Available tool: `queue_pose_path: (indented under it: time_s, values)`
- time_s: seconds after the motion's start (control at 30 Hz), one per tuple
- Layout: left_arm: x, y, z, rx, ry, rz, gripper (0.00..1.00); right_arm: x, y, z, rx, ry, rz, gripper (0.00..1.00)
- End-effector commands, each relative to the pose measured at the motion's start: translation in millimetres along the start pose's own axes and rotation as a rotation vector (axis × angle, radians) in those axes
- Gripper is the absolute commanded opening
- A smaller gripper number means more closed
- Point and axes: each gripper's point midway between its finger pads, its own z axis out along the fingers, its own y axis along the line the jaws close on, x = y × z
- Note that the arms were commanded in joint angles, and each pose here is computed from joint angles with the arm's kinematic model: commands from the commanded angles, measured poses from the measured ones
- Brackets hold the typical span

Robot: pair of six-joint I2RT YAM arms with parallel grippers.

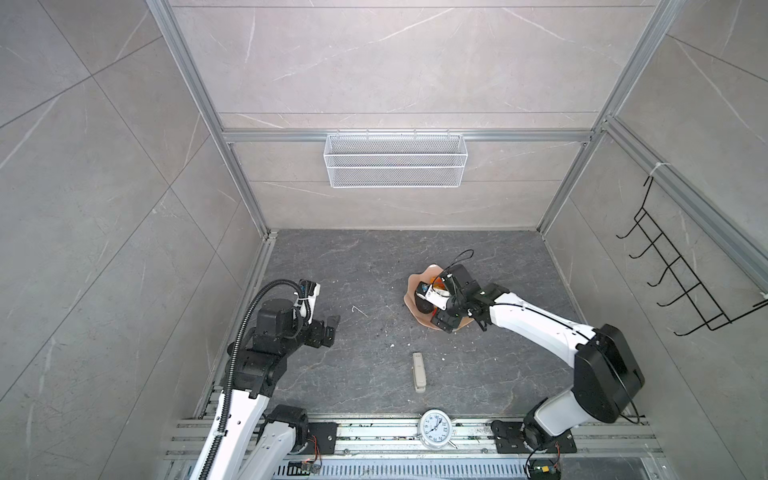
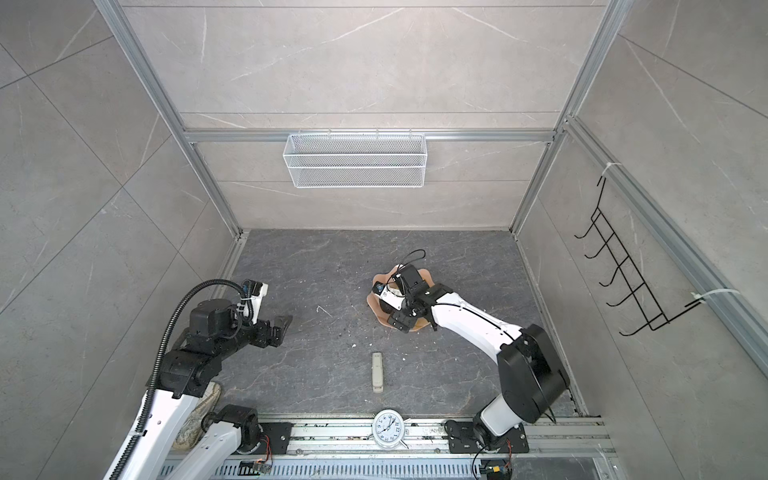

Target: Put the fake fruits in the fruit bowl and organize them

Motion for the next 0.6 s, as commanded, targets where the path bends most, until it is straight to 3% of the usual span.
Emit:
queue_pose_path:
  time_s: [0.0,0.1,0.17,0.27,0.37,0.47,0.57]
  values:
    - [-11.6,-1.6,-0.1,0.014,-0.031,0.008,1.0,-18.4,-37.8,-43.8,0.17,-0.153,0.133,1.0]
    - [-31.4,2.5,-0.3,-0.003,-0.083,-0.054,1.0,-13.4,-65.5,-76.1,0.328,-0.285,0.3,1.0]
    - [-48.2,28.3,2.6,-0.136,-0.14,-0.189,1.0,3.2,-79.1,-92.1,0.43,-0.374,0.416,1.0]
    - [-63.4,51.6,14.8,-0.246,-0.227,-0.276,1.0,41.5,-90.0,-95.7,0.533,-0.472,0.554,1.0]
    - [-52.1,74.7,37.7,-0.366,-0.319,-0.241,1.0,89.9,-102.2,-84.3,0.627,-0.495,0.7,1.0]
    - [-24.8,100.2,55.9,-0.532,-0.393,-0.137,1.0,128.0,-112.9,-69.0,0.718,-0.471,0.808,1.0]
    - [4.9,119.1,74.0,-0.649,-0.346,-0.06,1.0,146.1,-124.1,-51.8,0.785,-0.49,0.878,1.0]
